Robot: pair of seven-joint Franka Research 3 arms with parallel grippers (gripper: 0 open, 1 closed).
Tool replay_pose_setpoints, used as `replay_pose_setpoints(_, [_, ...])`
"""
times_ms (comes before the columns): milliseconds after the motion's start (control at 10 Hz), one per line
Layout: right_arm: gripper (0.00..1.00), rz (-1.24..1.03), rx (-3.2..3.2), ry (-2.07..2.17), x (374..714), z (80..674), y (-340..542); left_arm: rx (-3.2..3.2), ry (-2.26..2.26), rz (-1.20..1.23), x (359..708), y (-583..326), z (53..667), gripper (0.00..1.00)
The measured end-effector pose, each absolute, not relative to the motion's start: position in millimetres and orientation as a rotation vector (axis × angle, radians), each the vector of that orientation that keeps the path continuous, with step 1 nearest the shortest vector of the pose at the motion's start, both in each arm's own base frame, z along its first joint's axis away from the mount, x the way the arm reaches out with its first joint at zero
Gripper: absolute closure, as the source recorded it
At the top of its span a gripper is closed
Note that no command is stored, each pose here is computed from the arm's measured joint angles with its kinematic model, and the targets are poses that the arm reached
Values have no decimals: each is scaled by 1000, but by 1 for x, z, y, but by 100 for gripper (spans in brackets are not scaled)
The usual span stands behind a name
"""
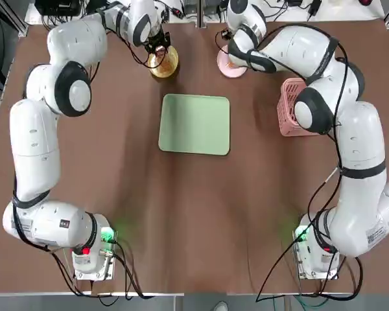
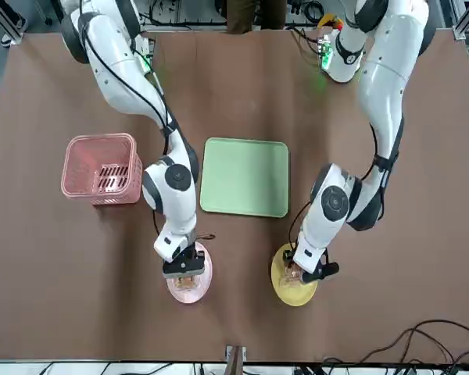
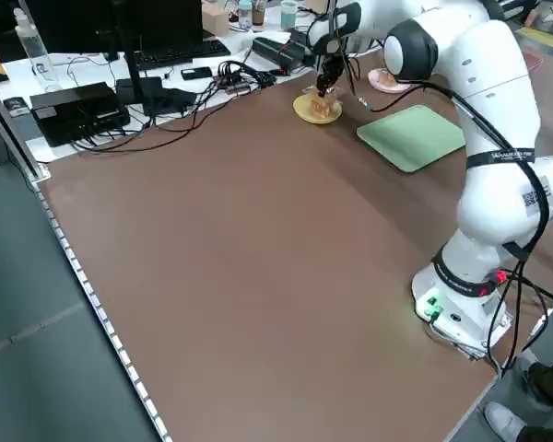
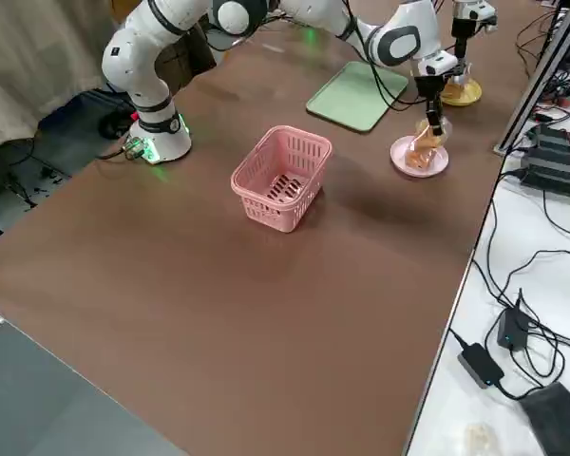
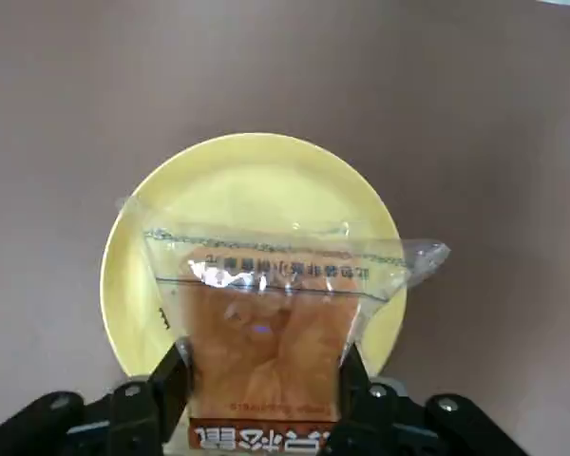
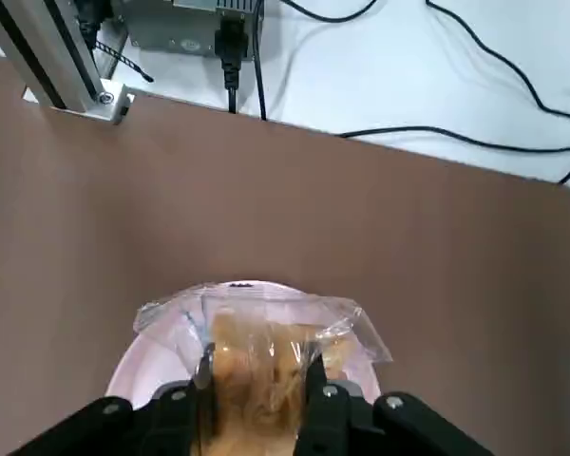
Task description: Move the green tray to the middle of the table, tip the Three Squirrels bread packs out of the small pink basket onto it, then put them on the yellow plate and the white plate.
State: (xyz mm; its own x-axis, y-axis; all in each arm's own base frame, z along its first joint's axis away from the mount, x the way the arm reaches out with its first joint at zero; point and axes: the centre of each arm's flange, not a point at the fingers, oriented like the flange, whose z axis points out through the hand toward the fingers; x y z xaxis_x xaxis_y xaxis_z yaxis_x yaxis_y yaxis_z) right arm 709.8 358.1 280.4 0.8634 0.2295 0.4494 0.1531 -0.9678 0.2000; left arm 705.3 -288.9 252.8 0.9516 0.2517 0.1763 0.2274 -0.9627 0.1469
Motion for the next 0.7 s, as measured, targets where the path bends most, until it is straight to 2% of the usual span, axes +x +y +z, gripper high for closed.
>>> replay_pose_setpoints(700, [63,712,2869,409,713,249,351,2969,369,343,705,-297,242,33])
